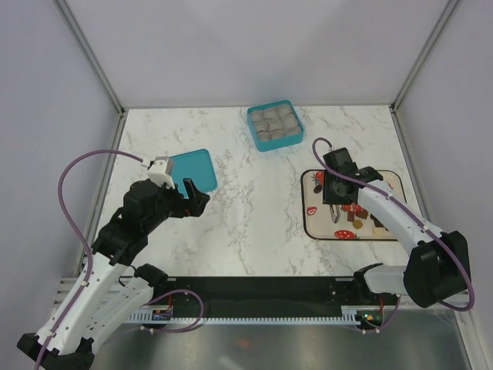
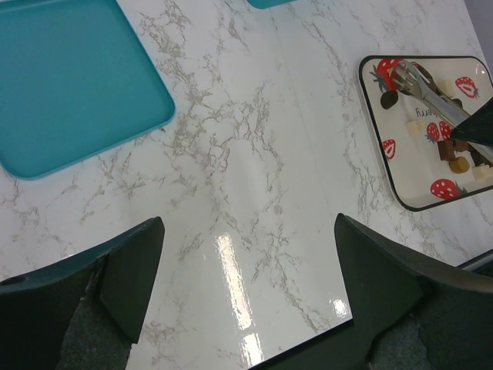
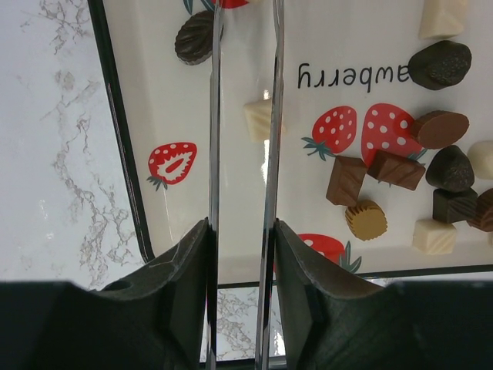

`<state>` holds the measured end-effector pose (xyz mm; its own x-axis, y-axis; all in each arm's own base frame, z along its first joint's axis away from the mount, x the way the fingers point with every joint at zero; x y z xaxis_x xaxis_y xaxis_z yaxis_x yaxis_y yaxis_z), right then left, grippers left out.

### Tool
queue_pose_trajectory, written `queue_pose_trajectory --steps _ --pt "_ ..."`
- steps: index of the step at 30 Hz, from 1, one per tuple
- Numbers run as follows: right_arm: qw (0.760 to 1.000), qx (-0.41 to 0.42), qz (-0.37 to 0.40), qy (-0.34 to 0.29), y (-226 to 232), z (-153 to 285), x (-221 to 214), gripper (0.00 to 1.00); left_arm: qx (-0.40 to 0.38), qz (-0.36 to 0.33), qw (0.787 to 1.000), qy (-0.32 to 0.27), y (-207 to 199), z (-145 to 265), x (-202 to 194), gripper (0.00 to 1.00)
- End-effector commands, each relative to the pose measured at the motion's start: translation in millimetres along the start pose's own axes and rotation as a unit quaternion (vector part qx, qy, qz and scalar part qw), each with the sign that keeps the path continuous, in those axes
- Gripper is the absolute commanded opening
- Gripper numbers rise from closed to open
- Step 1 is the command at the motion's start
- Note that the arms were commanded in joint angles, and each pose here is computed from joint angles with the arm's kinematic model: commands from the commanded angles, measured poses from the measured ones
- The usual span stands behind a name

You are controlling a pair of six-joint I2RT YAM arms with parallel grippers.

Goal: Pack the chocolate

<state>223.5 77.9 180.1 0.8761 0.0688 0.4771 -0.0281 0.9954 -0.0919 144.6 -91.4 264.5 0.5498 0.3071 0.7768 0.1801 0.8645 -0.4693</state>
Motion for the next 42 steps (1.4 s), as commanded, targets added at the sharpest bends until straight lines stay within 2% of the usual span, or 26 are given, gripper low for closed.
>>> queue_pose_trajectory --steps 1,20,29,35,36,42 --pt "1.000 0.006 0.002 -0.017 0.4 0.3 9.4 0.42 -0.011 -0.018 1.000 -0.013 -2.6 2.8 6.0 0.99" --pt "1.000 0.012 0.009 -0.023 -6.5 31.3 13.9 0.34 -0.017 -0.018 1.000 -0.014 -4.0 4.7 6.8 0.99" --pt "0.998 0.032 0.006 -0.050 -3.5 52.6 36.3 0.33 -0.018 -0.025 0.999 -0.017 -3.4 7.9 7.5 0.99" --pt "0.993 0.077 0.004 -0.094 14.6 57.0 90.0 0.32 -0.029 -0.029 0.999 -0.006 -5.2 6.9 5.6 0.99" --pt "0.989 0.084 0.001 -0.120 16.9 66.3 108.4 0.32 -0.030 -0.030 0.999 -0.005 -5.7 6.8 6.2 0.99" --pt "0.981 0.086 0.007 -0.174 38.4 44.7 182.5 0.31 -0.035 -0.035 0.999 0.001 -6.0 6.5 5.1 0.99"
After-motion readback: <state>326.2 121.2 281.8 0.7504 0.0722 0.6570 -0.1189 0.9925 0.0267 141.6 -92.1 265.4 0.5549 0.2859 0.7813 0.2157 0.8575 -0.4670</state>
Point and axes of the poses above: each gripper's point midway between its finger pads, its own z axis back along the fingers, its own y axis along the line the jaws close on, x = y × z, the point moved 9 cm from there along z, back along the fingers, and after that the axes turned 8 degrees about z, right-handed, at the moved point
